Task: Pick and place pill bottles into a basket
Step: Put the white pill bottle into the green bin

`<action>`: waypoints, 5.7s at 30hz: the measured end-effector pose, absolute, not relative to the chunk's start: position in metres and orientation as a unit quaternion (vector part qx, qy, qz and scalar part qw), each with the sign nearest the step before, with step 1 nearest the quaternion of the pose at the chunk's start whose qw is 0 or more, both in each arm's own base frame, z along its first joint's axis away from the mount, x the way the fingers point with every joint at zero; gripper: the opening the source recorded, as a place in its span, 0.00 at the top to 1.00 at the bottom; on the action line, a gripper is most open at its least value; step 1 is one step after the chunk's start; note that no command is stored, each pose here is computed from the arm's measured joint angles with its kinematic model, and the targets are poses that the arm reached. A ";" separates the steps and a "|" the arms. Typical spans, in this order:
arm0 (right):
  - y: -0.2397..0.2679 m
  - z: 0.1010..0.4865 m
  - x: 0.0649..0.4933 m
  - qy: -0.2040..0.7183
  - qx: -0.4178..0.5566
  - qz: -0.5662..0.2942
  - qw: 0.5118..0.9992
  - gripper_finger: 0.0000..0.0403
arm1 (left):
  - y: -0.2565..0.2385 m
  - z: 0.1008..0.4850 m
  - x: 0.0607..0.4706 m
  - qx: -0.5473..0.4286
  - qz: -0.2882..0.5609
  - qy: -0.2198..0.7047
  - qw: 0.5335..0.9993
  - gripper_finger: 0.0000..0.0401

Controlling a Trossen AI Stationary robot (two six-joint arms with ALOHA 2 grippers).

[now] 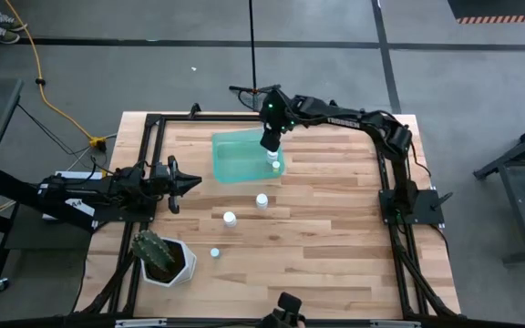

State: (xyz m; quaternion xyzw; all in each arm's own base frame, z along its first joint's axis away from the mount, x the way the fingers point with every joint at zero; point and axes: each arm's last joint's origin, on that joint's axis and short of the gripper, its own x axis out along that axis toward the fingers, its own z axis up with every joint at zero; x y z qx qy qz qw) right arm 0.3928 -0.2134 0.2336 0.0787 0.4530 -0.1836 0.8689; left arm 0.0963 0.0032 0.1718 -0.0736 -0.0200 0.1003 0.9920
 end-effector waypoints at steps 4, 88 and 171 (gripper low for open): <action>-0.215 0.220 0.395 0.471 0.085 -0.179 0.860 0.63 | 0.003 0.172 0.096 -0.074 0.100 -0.020 0.992 0.84; -0.007 0.178 0.121 -0.073 0.202 -0.115 0.970 0.63 | 0.004 0.172 0.096 -0.070 0.118 -0.023 0.990 0.84; -0.008 0.178 0.105 -0.049 0.095 -0.138 0.985 0.69 | -0.011 0.251 0.273 -0.128 0.040 0.408 0.903 0.15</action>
